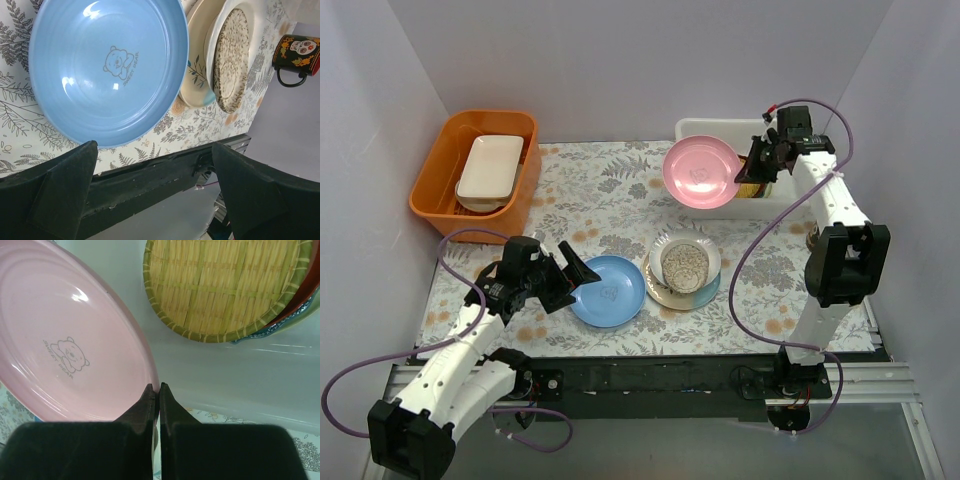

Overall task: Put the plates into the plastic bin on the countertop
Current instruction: Place the plate in the plastic bin.

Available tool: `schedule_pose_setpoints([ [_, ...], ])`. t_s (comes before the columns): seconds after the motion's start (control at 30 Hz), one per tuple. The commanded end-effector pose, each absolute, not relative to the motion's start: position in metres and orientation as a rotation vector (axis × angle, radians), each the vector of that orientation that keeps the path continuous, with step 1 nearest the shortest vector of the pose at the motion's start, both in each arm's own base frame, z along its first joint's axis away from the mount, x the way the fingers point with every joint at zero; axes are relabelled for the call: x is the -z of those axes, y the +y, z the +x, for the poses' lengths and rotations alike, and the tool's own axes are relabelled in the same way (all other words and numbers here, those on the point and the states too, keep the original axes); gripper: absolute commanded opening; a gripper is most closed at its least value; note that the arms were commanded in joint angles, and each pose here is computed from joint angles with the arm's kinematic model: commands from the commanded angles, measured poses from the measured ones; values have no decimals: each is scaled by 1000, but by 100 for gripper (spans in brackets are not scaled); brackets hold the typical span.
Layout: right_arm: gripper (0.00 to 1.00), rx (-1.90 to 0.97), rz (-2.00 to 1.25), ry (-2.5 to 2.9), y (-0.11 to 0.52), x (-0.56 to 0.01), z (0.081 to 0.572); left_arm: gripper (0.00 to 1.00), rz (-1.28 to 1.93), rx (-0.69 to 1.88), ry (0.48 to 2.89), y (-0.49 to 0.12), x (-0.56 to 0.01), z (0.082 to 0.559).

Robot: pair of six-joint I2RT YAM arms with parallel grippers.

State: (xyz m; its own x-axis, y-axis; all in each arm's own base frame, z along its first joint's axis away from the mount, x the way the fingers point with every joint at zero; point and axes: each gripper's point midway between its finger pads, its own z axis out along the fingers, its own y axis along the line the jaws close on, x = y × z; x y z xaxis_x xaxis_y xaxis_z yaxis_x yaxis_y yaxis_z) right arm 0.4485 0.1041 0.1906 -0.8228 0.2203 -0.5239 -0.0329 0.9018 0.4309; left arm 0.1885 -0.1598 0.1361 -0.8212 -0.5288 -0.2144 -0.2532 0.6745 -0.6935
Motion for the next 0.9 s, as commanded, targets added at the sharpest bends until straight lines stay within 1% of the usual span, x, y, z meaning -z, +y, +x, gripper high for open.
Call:
schedule_pose_setpoints([
  [0.0,1,-584,120,2407,96,-214,463,98,-560,956,2497,-162,-135,188],
  [0.33,1,-571,212,2375,77,-211,479,98,-546,963,2509,-165,-129,191],
  [0.37,1,-558,247,2376,64,-208,483,98,-546,964,2511,-165,-128,190],
  [0.67,1,-514,339,2357,24,-202,499,98,-531,950,2523,-165,-126,192],
  [0.87,1,-521,359,2348,15,-202,505,98,-528,951,2523,-165,-127,192],
])
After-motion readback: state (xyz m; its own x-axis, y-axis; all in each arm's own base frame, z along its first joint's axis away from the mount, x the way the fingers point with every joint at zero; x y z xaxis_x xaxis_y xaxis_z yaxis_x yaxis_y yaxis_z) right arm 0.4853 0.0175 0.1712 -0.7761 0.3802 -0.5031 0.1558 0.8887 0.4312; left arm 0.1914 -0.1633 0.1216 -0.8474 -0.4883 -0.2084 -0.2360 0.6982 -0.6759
